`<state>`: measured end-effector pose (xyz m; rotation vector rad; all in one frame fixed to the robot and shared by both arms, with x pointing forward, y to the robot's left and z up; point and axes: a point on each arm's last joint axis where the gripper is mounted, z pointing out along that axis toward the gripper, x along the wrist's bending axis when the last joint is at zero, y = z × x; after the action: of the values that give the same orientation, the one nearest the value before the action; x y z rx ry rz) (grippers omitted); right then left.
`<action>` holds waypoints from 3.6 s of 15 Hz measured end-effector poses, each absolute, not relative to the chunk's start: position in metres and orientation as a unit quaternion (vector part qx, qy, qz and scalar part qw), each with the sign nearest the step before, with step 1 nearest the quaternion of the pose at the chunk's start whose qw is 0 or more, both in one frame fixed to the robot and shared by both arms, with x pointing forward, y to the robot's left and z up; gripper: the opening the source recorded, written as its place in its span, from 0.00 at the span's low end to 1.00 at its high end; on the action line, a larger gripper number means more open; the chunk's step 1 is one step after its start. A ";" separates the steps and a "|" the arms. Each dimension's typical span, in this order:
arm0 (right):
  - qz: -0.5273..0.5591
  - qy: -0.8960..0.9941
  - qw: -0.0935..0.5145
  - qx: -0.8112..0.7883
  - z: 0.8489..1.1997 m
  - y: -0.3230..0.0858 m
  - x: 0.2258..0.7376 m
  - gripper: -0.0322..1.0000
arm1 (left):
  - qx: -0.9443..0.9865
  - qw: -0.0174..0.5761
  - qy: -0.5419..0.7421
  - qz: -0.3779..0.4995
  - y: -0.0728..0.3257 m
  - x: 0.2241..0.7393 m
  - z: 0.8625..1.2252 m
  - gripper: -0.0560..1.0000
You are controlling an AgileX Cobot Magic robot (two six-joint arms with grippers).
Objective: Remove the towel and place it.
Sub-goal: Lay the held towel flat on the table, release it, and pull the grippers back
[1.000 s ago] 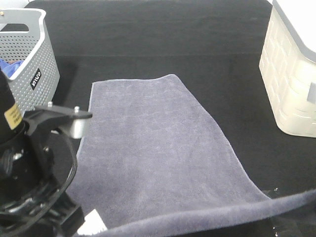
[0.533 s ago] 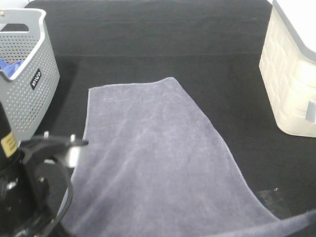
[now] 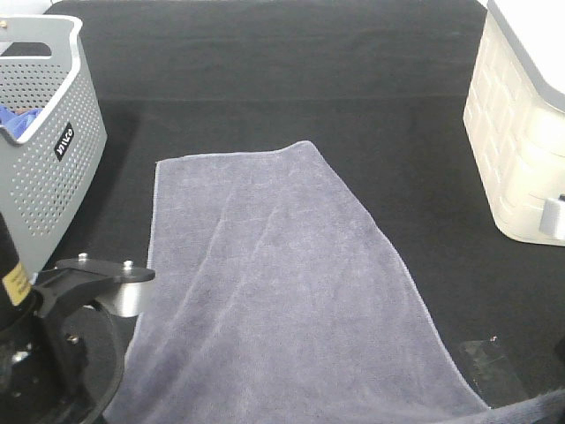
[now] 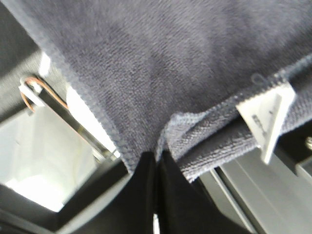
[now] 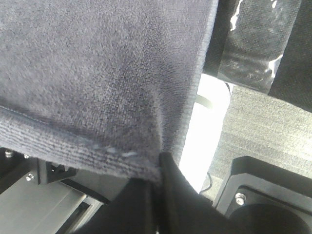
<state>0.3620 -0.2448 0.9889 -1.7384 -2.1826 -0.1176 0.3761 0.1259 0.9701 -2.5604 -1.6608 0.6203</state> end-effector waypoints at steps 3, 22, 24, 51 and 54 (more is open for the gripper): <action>-0.016 -0.762 0.187 -0.620 0.973 -0.244 0.369 0.03 | -0.820 0.030 -0.537 0.197 0.120 0.384 0.951 0.05; -0.009 -0.759 0.180 -0.626 0.961 -0.244 0.379 0.71 | -0.818 0.051 -0.539 0.194 0.117 0.390 0.931 0.73; -0.009 -0.759 0.180 -0.626 0.961 -0.244 0.379 0.71 | -0.819 0.058 -0.536 0.198 0.117 0.388 0.931 0.73; -0.209 -0.767 -0.009 -0.607 1.058 -0.229 0.468 0.71 | -0.725 -0.208 -0.639 -0.150 0.183 0.546 1.030 0.67; -0.197 -0.766 0.005 -0.612 1.049 -0.228 0.474 0.71 | -0.730 -0.189 -0.639 -0.152 0.179 0.586 1.023 0.61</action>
<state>0.4741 -0.2277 1.0492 -1.9157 -2.4004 -0.6162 0.5859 0.1792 1.0229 -2.6184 -2.2916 -0.5435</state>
